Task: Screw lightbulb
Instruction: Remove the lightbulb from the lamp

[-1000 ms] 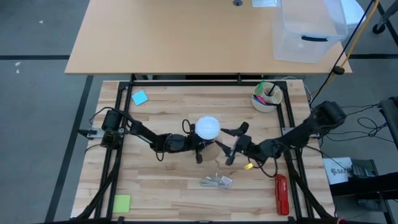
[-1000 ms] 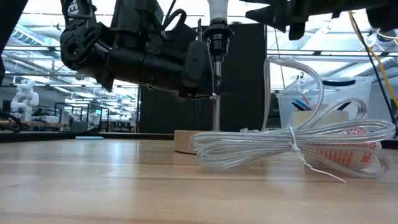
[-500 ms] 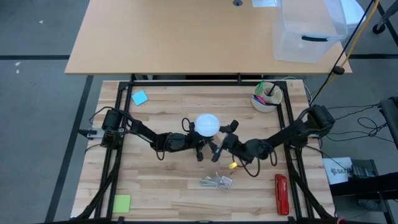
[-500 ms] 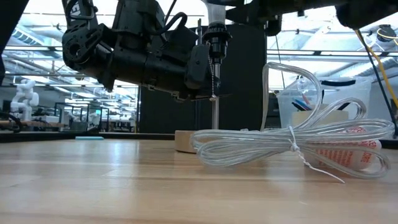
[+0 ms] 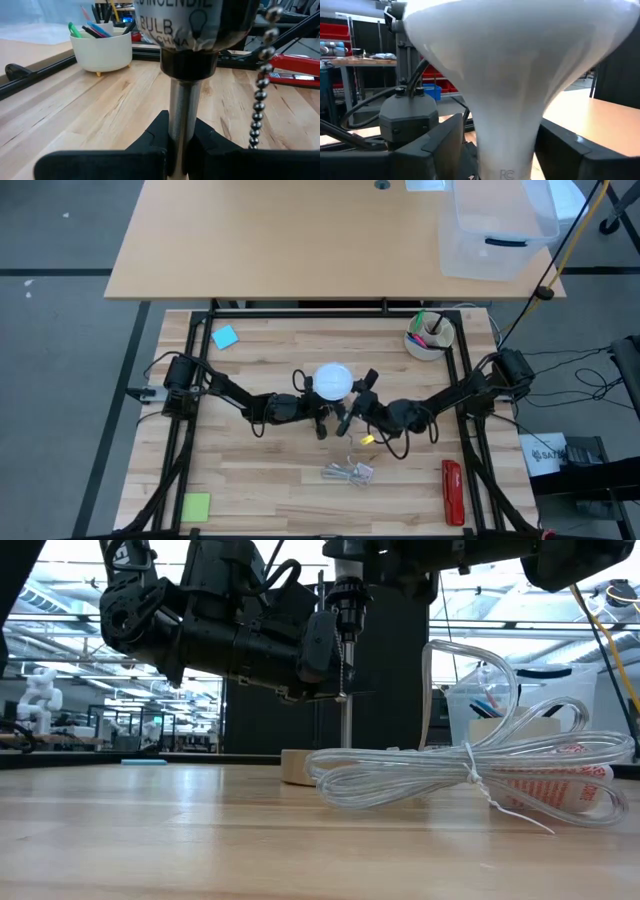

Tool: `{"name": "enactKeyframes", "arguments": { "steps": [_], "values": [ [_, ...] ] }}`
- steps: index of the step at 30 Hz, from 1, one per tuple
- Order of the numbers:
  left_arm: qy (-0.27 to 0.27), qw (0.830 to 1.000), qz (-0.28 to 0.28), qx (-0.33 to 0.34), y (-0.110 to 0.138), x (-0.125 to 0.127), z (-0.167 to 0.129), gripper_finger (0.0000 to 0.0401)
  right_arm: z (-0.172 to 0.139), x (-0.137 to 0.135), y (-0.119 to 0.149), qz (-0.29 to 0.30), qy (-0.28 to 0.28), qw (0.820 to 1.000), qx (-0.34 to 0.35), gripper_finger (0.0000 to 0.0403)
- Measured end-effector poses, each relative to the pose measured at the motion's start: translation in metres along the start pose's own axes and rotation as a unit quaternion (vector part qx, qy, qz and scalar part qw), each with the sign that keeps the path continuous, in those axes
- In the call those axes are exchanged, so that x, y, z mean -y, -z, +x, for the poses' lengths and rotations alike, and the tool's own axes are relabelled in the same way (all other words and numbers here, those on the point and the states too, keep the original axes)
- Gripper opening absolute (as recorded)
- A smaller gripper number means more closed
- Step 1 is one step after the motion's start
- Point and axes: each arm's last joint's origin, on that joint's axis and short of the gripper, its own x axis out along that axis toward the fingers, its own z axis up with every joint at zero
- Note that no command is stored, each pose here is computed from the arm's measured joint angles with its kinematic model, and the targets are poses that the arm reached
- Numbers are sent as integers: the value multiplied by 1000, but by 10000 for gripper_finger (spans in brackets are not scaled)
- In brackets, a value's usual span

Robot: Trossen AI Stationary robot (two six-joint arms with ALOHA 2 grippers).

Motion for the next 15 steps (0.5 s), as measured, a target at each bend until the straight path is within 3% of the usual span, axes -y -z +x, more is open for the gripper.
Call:
{"name": "enactKeyframes", "arguments": {
  "steps": [8, 15],
  "values": [
    [4, 1000, 3, -3, 0, 0, 0, 28, 0, 0, 0, -2, -11, 1000, 0, 155],
    [19, 1000, 4, -6, 1, 1, 0, 28, 0, 0, 0, -5, -19, 1000, -7, 161]
  ]
}}
